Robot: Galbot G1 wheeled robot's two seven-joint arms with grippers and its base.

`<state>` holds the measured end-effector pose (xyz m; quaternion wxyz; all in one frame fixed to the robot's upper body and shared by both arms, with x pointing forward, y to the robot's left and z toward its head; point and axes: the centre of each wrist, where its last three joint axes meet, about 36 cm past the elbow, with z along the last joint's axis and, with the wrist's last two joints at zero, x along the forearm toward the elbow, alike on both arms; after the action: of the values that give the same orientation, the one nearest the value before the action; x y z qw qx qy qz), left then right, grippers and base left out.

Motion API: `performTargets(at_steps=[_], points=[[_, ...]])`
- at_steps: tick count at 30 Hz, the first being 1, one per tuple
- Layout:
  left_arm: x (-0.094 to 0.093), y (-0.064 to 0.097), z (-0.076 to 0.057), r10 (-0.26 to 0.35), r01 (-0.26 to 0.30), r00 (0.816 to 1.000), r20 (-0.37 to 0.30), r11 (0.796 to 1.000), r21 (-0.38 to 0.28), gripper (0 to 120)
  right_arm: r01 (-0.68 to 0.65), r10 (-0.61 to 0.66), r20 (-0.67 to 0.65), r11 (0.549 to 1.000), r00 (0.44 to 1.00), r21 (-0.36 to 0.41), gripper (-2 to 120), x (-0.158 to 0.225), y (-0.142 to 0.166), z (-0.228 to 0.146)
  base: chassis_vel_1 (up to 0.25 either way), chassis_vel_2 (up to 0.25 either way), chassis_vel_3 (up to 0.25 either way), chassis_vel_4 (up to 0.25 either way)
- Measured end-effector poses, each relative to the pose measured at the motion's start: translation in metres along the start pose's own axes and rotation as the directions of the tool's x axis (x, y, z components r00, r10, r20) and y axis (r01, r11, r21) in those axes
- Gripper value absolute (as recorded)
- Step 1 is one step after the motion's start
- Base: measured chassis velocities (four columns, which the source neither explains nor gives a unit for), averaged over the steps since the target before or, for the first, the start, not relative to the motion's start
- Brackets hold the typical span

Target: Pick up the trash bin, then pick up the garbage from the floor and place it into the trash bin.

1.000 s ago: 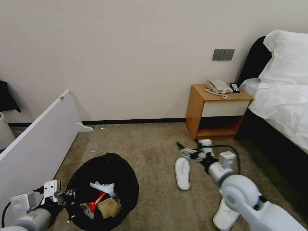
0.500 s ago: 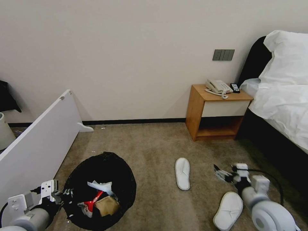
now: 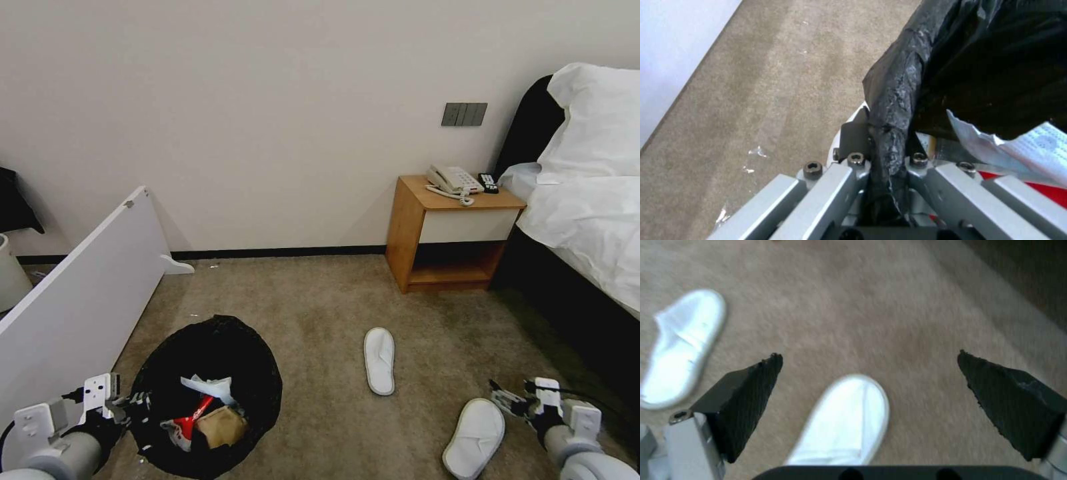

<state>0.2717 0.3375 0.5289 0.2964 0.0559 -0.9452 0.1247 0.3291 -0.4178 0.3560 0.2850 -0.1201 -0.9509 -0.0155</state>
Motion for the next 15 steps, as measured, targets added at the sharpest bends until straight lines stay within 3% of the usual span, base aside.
performTargets(at_steps=[8, 15], points=[[0.0, 0.0, 0.0, -0.003, 0.003, 1.0, 0.001, 1.0, 0.001, 2, 0.024, -0.031, -0.078, 0.996, 0.997, -0.084, 100, -0.026, -0.011, 0.033, 0.0, 0.0, 0.0, 0.0], [0.001, 0.0, -0.001, -0.006, 0.006, 1.0, 0.004, 1.0, -0.001, 2, 0.055, -0.072, -0.156, 0.993, 0.985, -0.109, 100, -0.046, 0.001, 0.059, 0.0, 0.0, 0.0, 0.0]])
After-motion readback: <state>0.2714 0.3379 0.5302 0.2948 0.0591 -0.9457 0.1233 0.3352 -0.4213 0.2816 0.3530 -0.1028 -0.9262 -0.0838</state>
